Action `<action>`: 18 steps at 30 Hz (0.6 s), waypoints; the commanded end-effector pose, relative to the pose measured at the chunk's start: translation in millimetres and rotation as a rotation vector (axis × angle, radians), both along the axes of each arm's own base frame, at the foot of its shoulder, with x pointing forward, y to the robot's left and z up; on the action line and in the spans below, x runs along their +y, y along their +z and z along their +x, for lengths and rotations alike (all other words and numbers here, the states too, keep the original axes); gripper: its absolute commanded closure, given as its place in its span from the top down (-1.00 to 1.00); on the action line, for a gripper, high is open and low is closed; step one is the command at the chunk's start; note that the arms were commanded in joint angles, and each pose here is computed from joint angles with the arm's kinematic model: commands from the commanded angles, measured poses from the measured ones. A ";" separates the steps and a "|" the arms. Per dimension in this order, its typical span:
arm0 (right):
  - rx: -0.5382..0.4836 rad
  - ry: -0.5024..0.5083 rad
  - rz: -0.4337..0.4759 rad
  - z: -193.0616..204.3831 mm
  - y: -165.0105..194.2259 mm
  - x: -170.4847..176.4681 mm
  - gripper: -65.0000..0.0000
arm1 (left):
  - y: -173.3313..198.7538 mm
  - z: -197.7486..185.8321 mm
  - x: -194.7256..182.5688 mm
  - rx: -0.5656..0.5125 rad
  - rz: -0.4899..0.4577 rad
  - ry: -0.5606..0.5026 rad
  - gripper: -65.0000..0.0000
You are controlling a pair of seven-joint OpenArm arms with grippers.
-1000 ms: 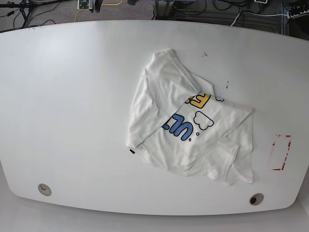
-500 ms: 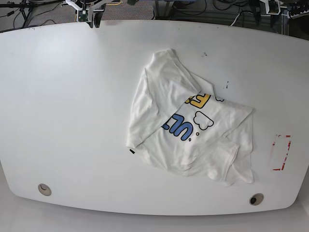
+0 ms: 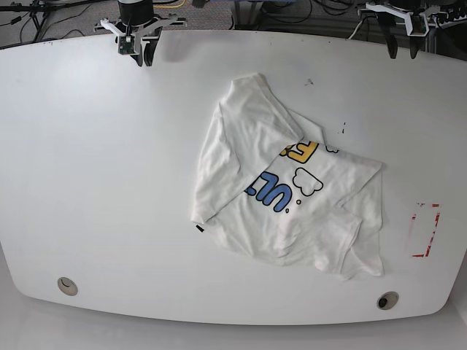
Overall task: Fold the T-shirt properly
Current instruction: 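Lower the right gripper toward the collar edge of the white T-shirt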
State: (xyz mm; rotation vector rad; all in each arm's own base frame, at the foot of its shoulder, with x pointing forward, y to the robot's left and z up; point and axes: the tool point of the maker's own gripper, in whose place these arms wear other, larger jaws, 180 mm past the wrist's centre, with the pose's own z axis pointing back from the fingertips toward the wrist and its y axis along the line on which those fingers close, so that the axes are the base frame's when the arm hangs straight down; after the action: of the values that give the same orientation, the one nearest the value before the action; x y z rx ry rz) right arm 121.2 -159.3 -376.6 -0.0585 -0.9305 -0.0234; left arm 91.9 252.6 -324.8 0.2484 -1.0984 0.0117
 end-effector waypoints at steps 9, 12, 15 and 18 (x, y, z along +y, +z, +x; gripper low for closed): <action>-0.103 0.022 0.022 31.5 17.9 11.2 -0.78 | 9.9 13.0 1.2 -0.056 0.015 0.005 -0.26; -0.118 0.027 0.026 37.8 20.4 13.1 -0.79 | 11.2 16.1 0.5 -0.067 0.013 0.006 -0.26; -0.135 0.026 0.025 45.5 22.6 11.9 -0.80 | 18.4 24.0 -1.2 -0.103 0.015 -0.002 -0.25; -0.142 0.031 0.029 50.6 24.3 13.4 -0.80 | 21.7 27.6 -1.7 -0.119 0.017 -0.004 -0.25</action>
State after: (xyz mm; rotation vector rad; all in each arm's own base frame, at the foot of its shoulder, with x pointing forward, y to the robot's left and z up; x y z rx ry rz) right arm 165.2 -145.6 -363.6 -0.0166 -1.0282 -0.0186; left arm 115.1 251.2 -317.5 0.2531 -1.1649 0.0274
